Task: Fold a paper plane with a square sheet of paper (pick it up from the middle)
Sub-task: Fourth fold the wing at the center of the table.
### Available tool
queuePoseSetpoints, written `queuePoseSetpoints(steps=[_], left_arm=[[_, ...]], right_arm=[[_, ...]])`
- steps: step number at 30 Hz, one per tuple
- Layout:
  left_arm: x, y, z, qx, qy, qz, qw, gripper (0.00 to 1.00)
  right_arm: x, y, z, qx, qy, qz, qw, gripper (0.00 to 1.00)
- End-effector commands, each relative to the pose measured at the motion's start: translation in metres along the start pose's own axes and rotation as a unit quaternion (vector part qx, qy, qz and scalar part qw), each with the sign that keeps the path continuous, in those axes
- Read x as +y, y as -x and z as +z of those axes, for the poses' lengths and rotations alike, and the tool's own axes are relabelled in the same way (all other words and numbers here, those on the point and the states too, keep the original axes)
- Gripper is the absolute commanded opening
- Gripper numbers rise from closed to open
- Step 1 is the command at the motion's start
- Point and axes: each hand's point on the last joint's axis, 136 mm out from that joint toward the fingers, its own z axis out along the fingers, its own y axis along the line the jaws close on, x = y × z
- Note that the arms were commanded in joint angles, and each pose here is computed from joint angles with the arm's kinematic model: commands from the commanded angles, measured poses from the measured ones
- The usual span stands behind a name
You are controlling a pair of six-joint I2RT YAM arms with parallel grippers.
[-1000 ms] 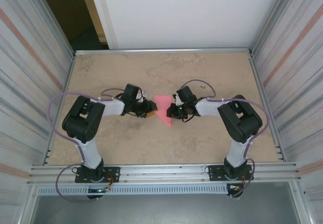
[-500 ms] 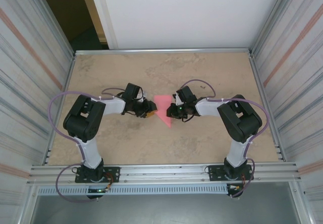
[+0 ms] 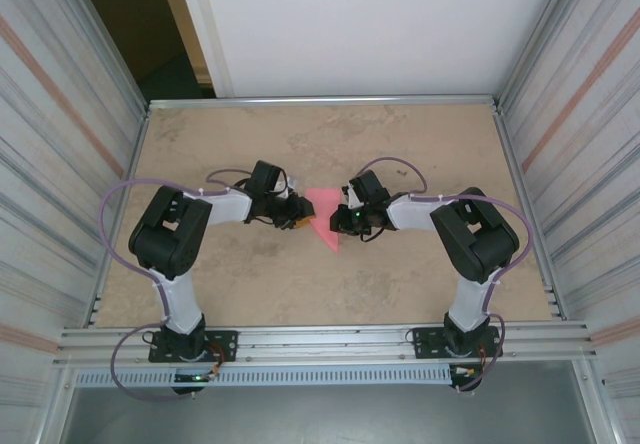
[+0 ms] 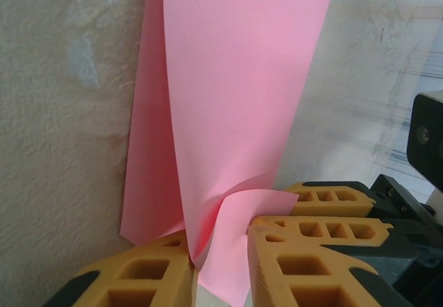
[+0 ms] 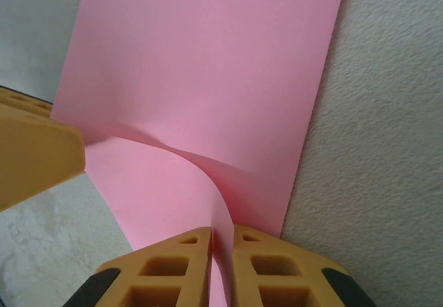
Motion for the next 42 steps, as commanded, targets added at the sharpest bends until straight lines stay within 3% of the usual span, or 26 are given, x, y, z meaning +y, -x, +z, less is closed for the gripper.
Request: queuePoseSetpoints(steps=[1, 5, 8, 12, 15, 19, 23, 30, 42], left_arm=[[-0.003, -0.001, 0.004, 0.013, -0.001, 0.014, 1.000, 0.23], [0.002, 0.001, 0.005, 0.010, 0.010, 0.013, 1.000, 0.16], [0.005, 0.004, 0.003, 0.002, 0.023, 0.012, 1.000, 0.09], [0.005, 0.008, -0.002, -0.018, 0.034, 0.011, 0.999, 0.07], [0.003, 0.013, -0.010, -0.041, 0.043, 0.003, 0.998, 0.07], [-0.002, 0.019, -0.021, -0.076, 0.051, -0.019, 0.996, 0.07], [-0.003, 0.020, -0.029, -0.102, 0.082, -0.036, 0.991, 0.07], [-0.006, 0.023, -0.029, -0.109, 0.118, -0.056, 0.985, 0.07], [-0.016, 0.019, -0.030, -0.094, 0.110, -0.074, 0.987, 0.08]], right_arm=[[-0.016, -0.006, 0.004, 0.011, -0.027, -0.001, 1.000, 0.16], [-0.010, -0.002, -0.002, 0.004, -0.019, -0.002, 1.000, 0.20], [-0.006, 0.005, -0.013, -0.010, -0.017, 0.008, 1.000, 0.29], [-0.005, 0.012, -0.036, -0.042, -0.017, 0.024, 0.999, 0.41], [-0.016, 0.017, -0.053, -0.070, -0.056, 0.022, 0.996, 0.46], [-0.023, 0.020, -0.068, -0.100, -0.107, -0.029, 0.989, 0.46], [-0.007, 0.017, -0.067, -0.121, -0.157, -0.136, 0.971, 0.46], [0.035, -0.001, -0.030, -0.108, -0.138, -0.276, 0.945, 0.40], [0.041, -0.004, -0.004, -0.107, -0.121, -0.311, 0.937, 0.35]])
